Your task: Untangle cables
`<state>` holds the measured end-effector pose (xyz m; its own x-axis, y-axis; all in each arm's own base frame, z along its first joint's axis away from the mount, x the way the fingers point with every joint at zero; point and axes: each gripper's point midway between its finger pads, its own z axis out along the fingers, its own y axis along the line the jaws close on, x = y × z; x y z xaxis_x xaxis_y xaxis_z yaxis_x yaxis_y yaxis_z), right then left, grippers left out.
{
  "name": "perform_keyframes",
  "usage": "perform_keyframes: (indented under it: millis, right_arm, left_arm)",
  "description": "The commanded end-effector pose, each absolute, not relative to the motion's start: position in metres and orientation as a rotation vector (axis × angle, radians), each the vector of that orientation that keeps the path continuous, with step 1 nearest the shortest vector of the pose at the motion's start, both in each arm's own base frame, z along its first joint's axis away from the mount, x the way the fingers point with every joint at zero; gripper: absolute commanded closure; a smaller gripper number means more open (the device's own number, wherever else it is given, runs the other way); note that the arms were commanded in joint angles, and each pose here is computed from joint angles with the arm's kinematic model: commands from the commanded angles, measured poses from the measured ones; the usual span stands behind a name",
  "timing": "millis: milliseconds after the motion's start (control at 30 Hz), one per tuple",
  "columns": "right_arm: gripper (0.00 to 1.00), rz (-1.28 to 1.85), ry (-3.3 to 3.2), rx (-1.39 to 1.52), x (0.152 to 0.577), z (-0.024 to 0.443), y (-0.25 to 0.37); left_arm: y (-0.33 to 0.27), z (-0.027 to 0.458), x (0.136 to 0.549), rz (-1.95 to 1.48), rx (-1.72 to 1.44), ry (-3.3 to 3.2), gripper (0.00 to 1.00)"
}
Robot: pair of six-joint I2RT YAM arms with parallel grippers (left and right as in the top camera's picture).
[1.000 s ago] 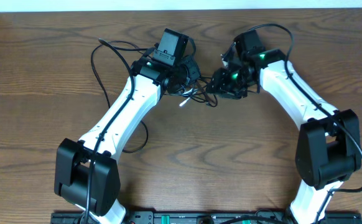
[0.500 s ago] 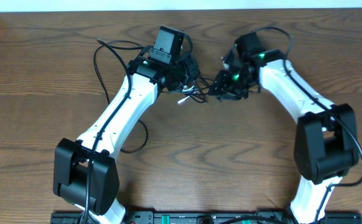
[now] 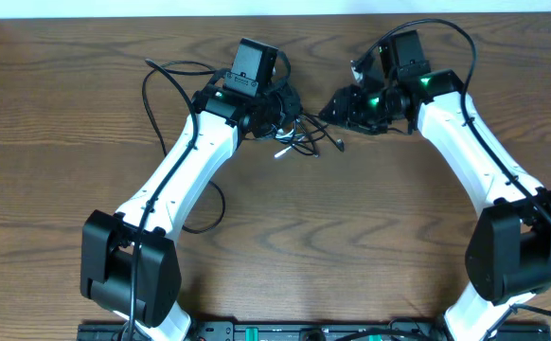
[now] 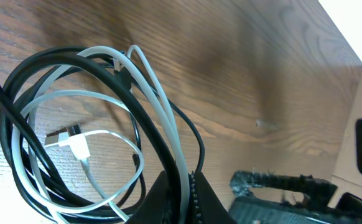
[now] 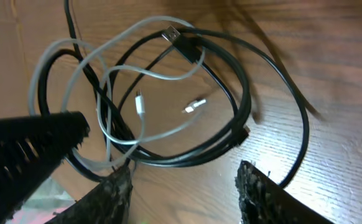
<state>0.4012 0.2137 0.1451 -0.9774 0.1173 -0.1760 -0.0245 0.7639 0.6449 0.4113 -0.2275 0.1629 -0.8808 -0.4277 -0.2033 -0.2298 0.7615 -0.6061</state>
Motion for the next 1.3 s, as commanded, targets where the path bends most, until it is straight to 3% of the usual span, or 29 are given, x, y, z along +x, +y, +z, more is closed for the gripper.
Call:
perform_keyframes:
  millis: [0,333,567,967,1267]
  right_arm:
    - [0.47,1.022,2.827,0.101,0.397,0.120,0.233]
    - [0.53,0.997,2.966,0.118,0.387,0.065,0.246]
    - [0.98,0.931,3.051,0.091,0.377,0.038,0.238]
    - [0.99,0.616,3.121,0.152,0.379,0.017,0.187]
    - [0.99,0.403,3.151,0.238,0.381,0.009,0.140]
  left_arm:
    - [-0.229,0.166,0.415,-0.860,-0.481,2.623,0.93]
    - [-0.229,0.166,0.415,-0.860,-0.481,2.622,0.93]
    - [-0.233,0.170,0.415,-0.894,-0.432,2.616,0.93]
    - [-0.224,0.274,0.407,-1.274,-0.154,2.397,0.92]
    - [-0.164,0.359,0.383,-1.539,-0.100,2.178,0.93]
